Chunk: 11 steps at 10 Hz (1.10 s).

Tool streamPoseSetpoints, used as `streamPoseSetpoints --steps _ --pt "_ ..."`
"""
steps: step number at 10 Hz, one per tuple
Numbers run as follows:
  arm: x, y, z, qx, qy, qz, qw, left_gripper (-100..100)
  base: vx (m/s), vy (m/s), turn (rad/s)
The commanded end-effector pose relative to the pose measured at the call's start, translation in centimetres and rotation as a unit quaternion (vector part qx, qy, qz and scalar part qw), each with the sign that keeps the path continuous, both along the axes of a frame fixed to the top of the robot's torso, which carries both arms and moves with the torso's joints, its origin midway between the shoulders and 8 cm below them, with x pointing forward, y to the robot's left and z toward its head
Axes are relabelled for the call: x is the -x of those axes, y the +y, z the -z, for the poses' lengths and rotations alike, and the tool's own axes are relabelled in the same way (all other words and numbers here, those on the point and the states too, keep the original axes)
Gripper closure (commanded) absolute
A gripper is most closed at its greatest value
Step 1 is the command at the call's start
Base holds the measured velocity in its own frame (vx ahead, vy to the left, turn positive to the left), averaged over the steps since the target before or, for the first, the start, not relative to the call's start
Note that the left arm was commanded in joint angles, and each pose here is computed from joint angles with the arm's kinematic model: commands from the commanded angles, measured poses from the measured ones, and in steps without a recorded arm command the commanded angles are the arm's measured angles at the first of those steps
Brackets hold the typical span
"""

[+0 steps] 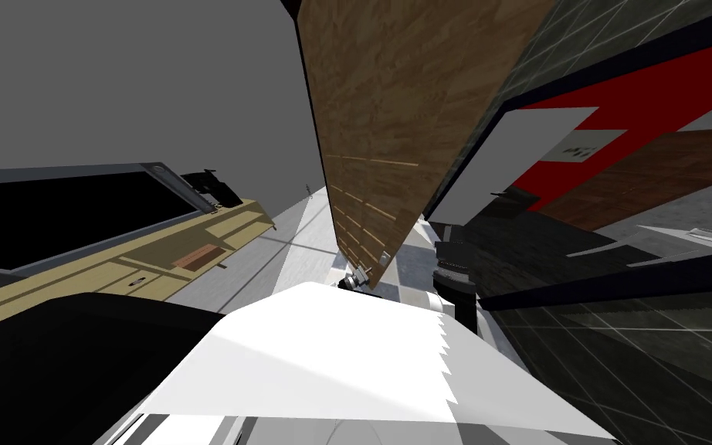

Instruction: Push the door open

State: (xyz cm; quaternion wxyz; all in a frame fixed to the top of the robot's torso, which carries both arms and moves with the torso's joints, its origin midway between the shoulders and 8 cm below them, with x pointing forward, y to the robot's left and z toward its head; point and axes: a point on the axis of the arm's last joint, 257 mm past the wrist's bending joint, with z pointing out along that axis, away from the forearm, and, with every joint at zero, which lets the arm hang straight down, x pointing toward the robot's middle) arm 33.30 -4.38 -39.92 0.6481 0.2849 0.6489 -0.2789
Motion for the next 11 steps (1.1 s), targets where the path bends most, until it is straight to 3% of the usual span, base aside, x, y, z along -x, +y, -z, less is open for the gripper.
streamPoseSetpoints --steps 1,2,3,10,11 --pt "-0.71 1.18 0.08 -0.001 0.000 -0.019 0.9998 -100 -0.084 -0.045 0.203" --pt "-1.07 1.60 0.02 0.001 0.001 -0.029 0.9996 -100 -0.156 -0.095 0.206" --pt "-0.78 1.20 -0.03 0.001 0.001 -0.022 0.9998 -100 -0.068 -0.047 0.033" --pt "-1.58 1.04 -0.02 -0.001 0.002 -0.030 0.9996 -100 0.148 -0.144 -0.019" --pt "-1.58 1.04 -0.02 -0.001 0.002 -0.030 0.9996 100 -0.003 0.010 0.000"
